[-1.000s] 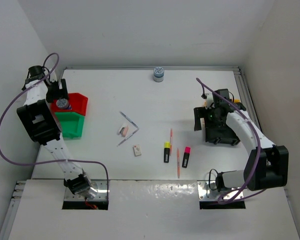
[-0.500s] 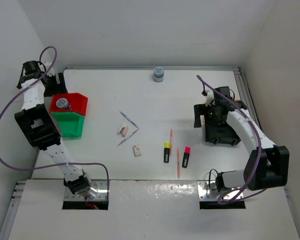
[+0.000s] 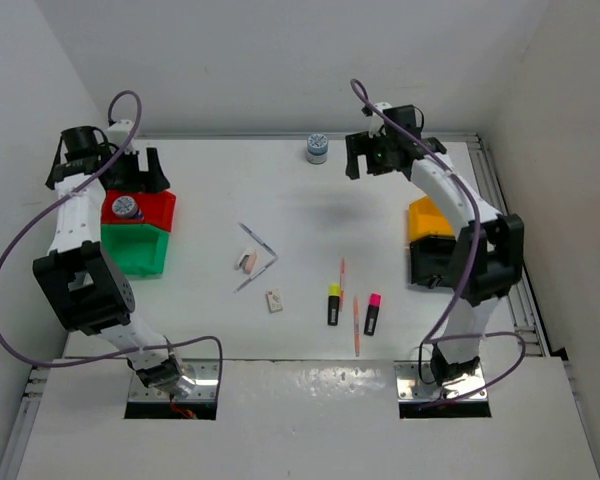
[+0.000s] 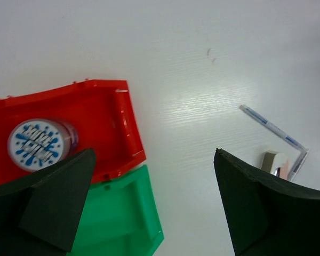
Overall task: Sort the stationery into containers
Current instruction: Move the stationery to the center of the board.
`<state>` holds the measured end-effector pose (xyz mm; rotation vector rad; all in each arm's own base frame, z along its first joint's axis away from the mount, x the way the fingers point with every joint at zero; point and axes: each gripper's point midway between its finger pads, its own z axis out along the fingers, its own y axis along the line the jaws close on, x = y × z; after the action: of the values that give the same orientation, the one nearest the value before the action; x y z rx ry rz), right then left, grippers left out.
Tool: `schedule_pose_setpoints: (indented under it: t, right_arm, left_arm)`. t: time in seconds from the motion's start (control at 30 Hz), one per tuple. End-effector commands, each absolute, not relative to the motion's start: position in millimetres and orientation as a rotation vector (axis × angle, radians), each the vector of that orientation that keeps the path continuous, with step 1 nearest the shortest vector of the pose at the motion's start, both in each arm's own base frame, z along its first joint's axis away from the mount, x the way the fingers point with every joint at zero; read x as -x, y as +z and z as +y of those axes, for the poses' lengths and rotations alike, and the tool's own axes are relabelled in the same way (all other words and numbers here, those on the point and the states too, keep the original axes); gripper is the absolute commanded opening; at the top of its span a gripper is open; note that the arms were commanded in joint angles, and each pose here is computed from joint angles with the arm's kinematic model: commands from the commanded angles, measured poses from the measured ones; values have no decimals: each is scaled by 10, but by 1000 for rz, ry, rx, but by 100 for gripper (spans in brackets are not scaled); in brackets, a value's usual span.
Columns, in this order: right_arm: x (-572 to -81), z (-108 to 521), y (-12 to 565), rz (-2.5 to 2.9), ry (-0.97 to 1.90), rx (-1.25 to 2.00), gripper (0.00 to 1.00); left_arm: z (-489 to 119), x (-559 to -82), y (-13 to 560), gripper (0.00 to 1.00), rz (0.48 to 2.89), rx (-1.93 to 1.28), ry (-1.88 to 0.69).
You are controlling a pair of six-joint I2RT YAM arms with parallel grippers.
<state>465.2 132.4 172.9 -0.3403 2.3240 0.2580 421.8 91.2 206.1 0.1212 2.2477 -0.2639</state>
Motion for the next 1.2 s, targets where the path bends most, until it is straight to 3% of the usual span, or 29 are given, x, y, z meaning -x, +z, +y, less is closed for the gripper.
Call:
schedule_pose_setpoints:
  t: [0.0, 0.13, 0.4, 0.7, 1.17]
  right_arm:
    - [-5246, 1469, 1862, 2169, 267, 240, 97]
    - [-5809, 1640, 1610, 2045, 294, 144, 99]
    - [-6466, 2021, 1211, 1877, 349, 106, 98]
    - [-6614, 2519, 971, 1775, 386, 218, 99]
    - [-7029, 2569, 751, 1665, 218, 164, 95]
  left_arm:
    - [700, -4270, 2306, 100, 2157, -219, -223]
    - [481, -4260, 2299, 100, 2150, -217, -271]
    - [369, -4255, 2174, 100, 2190, -198, -281]
    - [301, -4314, 1983, 100, 2238, -172, -304]
    - [349, -4379, 1923, 100, 2268, -136, -291]
